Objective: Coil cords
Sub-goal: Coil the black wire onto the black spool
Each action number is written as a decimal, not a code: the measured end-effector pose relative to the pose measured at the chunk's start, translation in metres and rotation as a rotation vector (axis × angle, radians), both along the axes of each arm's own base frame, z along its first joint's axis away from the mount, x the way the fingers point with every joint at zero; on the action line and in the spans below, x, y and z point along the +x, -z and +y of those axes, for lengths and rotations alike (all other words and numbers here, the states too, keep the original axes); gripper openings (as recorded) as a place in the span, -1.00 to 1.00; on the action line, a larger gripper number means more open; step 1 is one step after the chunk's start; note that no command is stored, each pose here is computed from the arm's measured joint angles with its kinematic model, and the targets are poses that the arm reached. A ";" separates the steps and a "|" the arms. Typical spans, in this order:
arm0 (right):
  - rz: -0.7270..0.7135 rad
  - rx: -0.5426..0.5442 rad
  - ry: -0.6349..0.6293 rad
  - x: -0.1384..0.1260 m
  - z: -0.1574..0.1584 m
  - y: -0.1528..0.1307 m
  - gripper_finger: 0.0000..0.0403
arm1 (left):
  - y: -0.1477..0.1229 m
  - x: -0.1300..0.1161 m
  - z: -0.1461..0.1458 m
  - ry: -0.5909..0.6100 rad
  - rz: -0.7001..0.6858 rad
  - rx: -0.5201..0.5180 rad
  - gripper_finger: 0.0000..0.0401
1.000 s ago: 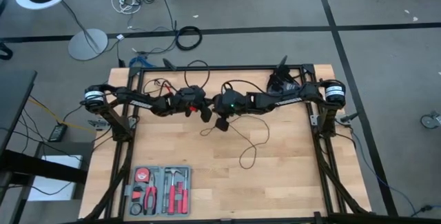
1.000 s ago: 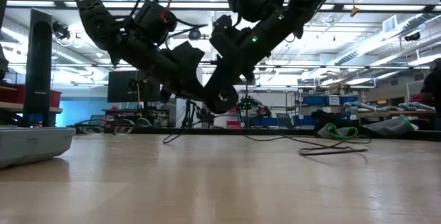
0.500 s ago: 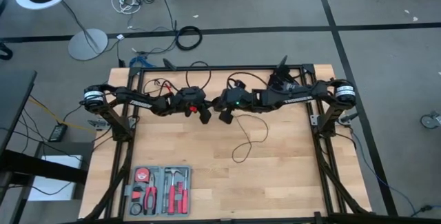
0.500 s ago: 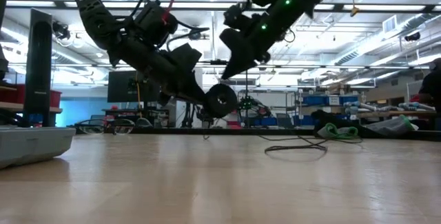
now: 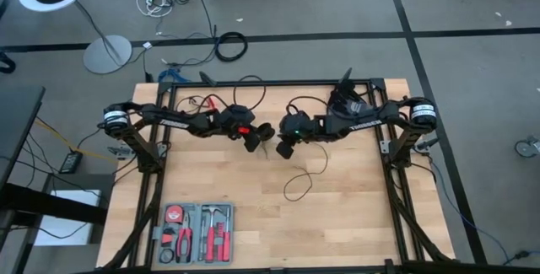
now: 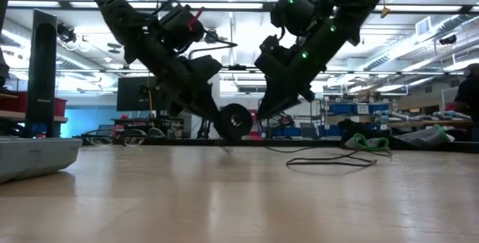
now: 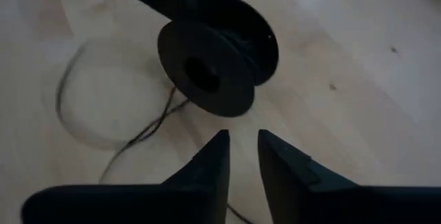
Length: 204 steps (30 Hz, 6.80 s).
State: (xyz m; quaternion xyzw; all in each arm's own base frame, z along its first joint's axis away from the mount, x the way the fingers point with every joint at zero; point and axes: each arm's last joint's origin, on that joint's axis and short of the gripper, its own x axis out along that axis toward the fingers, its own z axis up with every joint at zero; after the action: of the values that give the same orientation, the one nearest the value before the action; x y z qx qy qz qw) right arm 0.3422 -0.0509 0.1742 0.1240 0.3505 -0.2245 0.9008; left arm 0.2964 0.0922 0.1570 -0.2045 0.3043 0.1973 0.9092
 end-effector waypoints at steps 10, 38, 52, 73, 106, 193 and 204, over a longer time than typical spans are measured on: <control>-0.028 0.042 -0.023 -0.003 0.003 0.004 -0.49 | -0.007 0.002 0.008 0.011 0.101 0.044 -1.00; -0.010 -0.044 -0.080 -0.005 0.019 -0.001 -0.52 | -0.049 -0.011 0.003 0.059 0.000 0.157 -1.00; -0.630 -0.088 -0.016 -0.035 0.025 0.034 -0.55 | -0.048 -0.041 -0.006 0.011 -0.129 0.181 -1.00; -0.415 -0.042 -0.169 -0.005 0.030 0.074 -0.28 | -0.051 -0.041 -0.005 0.015 -0.144 0.204 -1.00; -0.240 -0.122 -0.237 0.076 -0.005 -0.007 -1.00 | -0.053 -0.039 -0.005 -0.024 -0.181 0.176 -1.00; 0.340 0.168 -0.038 -0.009 0.074 0.036 -1.00 | -0.052 -0.062 0.032 -0.110 -0.138 0.120 -1.00; 0.360 0.127 -0.016 -0.015 0.089 0.034 -0.87 | -0.052 -0.065 0.036 -0.124 -0.137 0.118 -1.00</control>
State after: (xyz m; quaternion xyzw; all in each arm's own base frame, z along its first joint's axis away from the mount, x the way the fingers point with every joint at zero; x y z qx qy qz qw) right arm 0.3275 0.0378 0.1406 0.1355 0.5204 -0.2132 0.8157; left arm 0.2318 0.1284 0.2094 -0.1822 0.2160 0.2562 0.9244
